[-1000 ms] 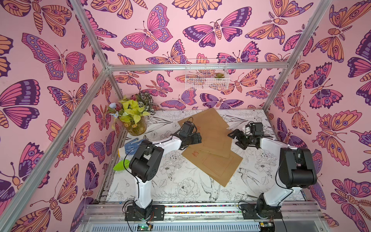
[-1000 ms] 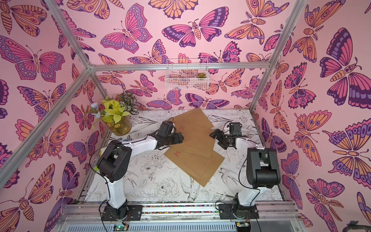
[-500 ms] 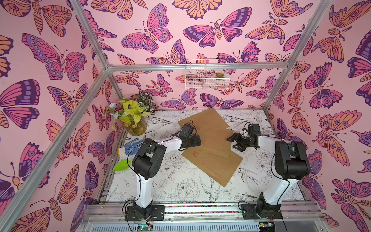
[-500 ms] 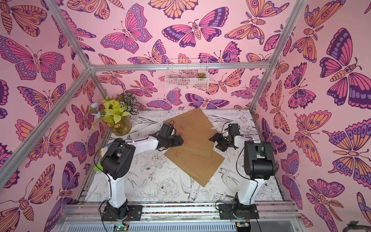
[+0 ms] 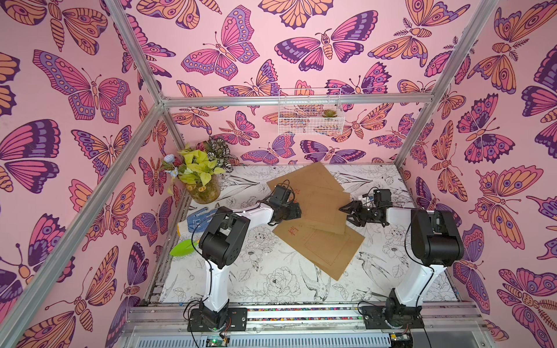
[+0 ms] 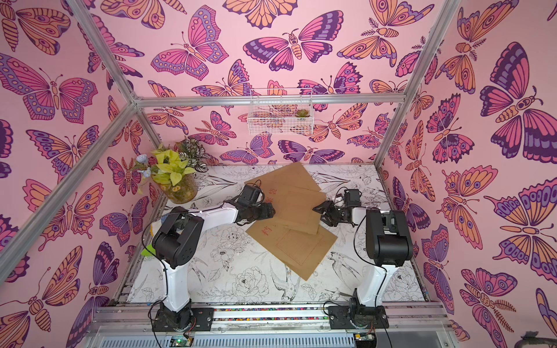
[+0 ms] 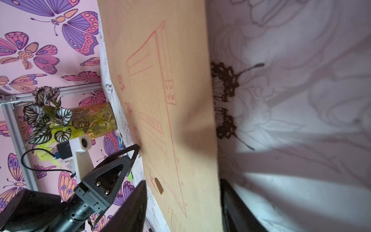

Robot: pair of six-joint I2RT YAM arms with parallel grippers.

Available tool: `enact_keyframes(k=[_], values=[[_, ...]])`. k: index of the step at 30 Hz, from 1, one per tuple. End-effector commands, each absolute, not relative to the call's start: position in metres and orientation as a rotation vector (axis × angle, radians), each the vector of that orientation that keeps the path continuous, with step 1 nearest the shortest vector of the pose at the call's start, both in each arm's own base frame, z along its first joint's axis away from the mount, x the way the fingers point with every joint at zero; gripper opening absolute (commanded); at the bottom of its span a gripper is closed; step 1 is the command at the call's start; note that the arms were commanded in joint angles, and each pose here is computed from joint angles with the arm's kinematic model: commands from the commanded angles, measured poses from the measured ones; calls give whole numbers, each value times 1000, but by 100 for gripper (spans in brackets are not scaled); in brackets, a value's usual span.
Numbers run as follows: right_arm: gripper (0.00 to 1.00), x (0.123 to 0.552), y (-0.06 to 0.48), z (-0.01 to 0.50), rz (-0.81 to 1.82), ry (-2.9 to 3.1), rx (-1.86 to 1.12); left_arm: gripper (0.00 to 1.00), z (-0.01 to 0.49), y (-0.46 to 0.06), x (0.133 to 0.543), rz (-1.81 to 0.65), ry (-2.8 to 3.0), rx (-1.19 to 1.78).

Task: Open the file bag
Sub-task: Pick up the file bag from the file bag.

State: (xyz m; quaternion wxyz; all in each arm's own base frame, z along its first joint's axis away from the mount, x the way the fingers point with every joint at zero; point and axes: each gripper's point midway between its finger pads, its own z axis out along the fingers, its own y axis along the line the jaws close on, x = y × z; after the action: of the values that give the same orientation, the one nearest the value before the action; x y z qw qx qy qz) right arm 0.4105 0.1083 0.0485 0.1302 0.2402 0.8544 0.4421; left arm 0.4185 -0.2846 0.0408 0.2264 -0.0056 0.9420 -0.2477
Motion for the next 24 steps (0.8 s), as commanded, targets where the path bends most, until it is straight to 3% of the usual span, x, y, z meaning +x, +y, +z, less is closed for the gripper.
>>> enact_keyframes(k=[1, 8, 14, 18, 24], values=[[49, 413, 118, 72, 1388, 2410, 627, 80, 4, -274, 398, -624, 2737, -27], [21, 407, 119, 68, 1410, 2405, 641, 80, 10, -275, 401, -636, 2727, -18], [0, 402, 116, 80, 1367, 2398, 649, 81, 64, -268, 411, -705, 2624, -62], [0, 400, 113, 100, 1340, 2353, 676, 82, 109, -246, 409, -776, 2544, -196], [0, 391, 129, 136, 1309, 2245, 681, 94, 140, -219, 368, -861, 2453, -436]])
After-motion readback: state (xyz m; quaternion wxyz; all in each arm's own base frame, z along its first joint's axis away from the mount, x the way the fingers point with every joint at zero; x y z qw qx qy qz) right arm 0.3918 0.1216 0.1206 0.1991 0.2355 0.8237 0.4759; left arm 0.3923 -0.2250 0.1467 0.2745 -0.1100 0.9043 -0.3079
